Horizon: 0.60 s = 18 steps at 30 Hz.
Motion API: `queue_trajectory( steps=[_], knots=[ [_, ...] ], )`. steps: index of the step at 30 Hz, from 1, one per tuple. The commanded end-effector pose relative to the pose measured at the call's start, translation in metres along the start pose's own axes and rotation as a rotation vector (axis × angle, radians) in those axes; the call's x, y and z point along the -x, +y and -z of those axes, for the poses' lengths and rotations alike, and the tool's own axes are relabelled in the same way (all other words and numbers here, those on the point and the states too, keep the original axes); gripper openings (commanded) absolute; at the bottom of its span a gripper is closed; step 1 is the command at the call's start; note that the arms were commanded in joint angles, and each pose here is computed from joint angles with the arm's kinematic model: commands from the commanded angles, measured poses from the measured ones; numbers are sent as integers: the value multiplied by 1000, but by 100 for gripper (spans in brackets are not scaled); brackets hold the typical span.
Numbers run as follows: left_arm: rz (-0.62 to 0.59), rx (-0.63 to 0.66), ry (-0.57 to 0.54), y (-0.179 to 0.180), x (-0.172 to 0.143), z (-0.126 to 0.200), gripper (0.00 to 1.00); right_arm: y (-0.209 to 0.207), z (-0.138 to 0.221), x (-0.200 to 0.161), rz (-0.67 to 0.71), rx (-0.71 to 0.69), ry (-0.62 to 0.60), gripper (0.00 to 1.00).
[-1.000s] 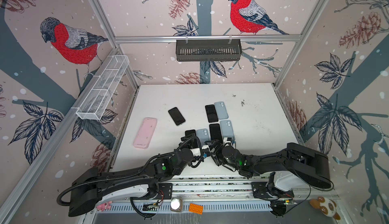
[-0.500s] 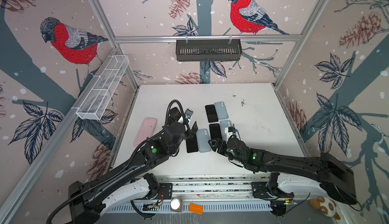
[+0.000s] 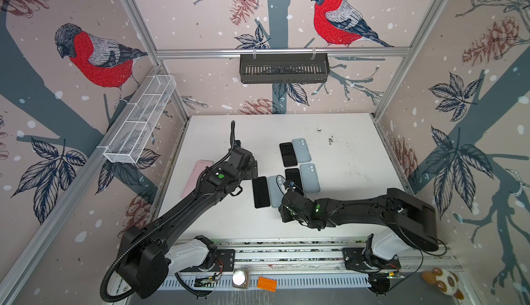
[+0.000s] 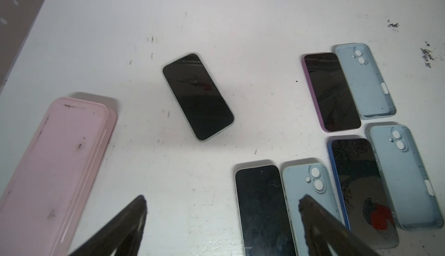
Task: Take the phone out of the phone case
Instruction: Pick up the phone from the top-left of the table.
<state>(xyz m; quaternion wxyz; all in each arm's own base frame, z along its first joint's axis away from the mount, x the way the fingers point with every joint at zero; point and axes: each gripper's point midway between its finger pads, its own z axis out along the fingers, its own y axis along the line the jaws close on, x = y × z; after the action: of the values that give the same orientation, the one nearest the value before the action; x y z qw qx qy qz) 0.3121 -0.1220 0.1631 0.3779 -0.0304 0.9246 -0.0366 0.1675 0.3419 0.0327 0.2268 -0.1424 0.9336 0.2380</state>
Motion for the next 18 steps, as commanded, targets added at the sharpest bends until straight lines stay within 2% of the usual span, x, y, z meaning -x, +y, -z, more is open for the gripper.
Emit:
queue_trajectory(
  steps=[1, 8, 12, 18],
  knots=[
    [64, 0, 2, 3, 0, -9, 98, -2, -10, 1, 20, -30, 6, 23],
    [86, 22, 9, 9, 2, -26, 98, -14, -20, 10, -24, -76, -18, 23],
    [101, 32, 23, 11, 1, -37, 98, -11, -18, 11, -25, -46, -20, 23],
    [160, 59, 55, 16, 0, -58, 98, 3, 10, 5, -4, 19, -47, 40]
  ],
)
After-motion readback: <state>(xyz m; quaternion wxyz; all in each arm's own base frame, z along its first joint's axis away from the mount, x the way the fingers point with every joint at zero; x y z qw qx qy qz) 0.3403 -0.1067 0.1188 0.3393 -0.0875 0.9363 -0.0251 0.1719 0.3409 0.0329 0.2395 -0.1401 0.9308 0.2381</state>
